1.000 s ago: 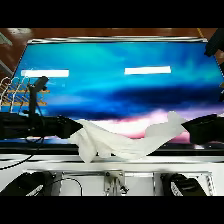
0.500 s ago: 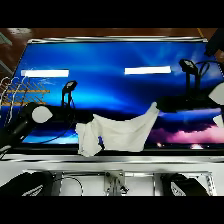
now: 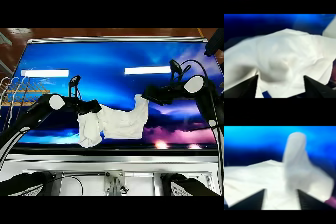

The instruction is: Fold the shirts.

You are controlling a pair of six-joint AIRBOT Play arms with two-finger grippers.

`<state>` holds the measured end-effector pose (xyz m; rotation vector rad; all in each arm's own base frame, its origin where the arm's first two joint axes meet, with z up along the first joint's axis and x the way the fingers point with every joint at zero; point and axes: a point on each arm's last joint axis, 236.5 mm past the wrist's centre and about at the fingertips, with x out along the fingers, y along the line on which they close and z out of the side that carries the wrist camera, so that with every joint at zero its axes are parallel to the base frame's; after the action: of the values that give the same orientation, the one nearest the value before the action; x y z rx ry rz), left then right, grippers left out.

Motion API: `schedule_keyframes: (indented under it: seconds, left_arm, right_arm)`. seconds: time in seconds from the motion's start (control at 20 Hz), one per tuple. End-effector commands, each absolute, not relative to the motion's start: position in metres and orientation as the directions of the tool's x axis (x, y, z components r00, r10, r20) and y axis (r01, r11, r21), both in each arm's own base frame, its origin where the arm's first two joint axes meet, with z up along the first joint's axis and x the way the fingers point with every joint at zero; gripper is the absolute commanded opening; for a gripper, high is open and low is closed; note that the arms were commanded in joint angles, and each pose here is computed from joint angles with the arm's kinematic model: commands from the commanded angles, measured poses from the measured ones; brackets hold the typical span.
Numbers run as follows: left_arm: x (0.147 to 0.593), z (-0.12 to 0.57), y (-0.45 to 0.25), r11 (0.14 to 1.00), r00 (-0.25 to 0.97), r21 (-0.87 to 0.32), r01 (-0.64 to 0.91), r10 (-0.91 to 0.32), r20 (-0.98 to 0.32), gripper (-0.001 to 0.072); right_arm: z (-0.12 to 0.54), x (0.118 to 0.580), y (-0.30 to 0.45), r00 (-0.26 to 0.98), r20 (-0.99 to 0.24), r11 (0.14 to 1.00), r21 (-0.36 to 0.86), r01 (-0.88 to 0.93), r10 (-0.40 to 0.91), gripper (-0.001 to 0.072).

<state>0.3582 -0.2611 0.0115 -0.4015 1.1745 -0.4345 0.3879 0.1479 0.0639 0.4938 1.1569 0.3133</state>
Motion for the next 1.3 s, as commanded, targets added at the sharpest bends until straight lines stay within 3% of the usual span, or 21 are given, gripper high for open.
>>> schedule_keyframes:
  seconds: [0.0,0.1,0.3,0.4,0.5,0.7,0.95,1.0,1.25]
  left_arm:
    - [0.346,0.006,-0.229,0.872,0.196,-0.486,0.051,-0.486,-0.852,0.0693]
    - [0.335,0.02,-0.178,0.906,0.116,-0.419,0.066,-0.424,-0.898,0.0676]
    - [0.302,0.037,-0.102,0.926,0.103,-0.375,-0.043,-0.369,-0.924,0.0675]
    - [0.271,0.018,-0.097,0.921,0.072,-0.379,-0.084,-0.374,-0.925,0.0676]
    - [0.235,-0.013,-0.113,0.885,0.029,-0.443,-0.143,-0.444,-0.896,0.0676]
    - [0.214,-0.062,-0.135,0.804,0.055,-0.527,-0.274,-0.534,-0.844,0.0675]
    - [0.215,-0.091,-0.145,0.798,0.073,-0.521,-0.304,-0.526,-0.847,0.0662]
    - [0.219,-0.093,-0.15,0.796,0.086,-0.527,-0.298,-0.527,-0.845,0.0599]
    - [0.211,-0.111,-0.169,0.808,0.032,-0.517,-0.283,-0.53,-0.847,0.0598]
  right_arm:
    - [0.078,0.387,0.166,0.351,-0.74,0.8,0.599,-0.044,0.573,0.063]
    - [0.097,0.373,0.144,0.342,-0.778,0.847,0.516,-0.128,0.526,0.0629]
    - [0.087,0.311,0.038,0.202,-0.948,0.969,0.236,-0.071,0.245,0.0583]
    - [0.077,0.278,0.027,0.113,-0.948,0.954,0.297,-0.038,0.299,0.0583]
    - [0.068,0.269,0.041,0.133,-0.901,0.907,0.42,0.023,0.414,0.0584]
    - [0.051,0.254,0.071,0.09,-0.841,0.842,0.538,0.035,0.533,0.0583]
    - [0.048,0.259,0.071,0.112,-0.839,0.841,0.539,0.036,0.533,0.0584]
    - [0.048,0.261,0.07,0.121,-0.839,0.843,0.537,0.036,0.53,0.0583]
    - [0.048,0.264,0.069,0.131,-0.84,0.843,0.536,0.045,0.527,0.0583]
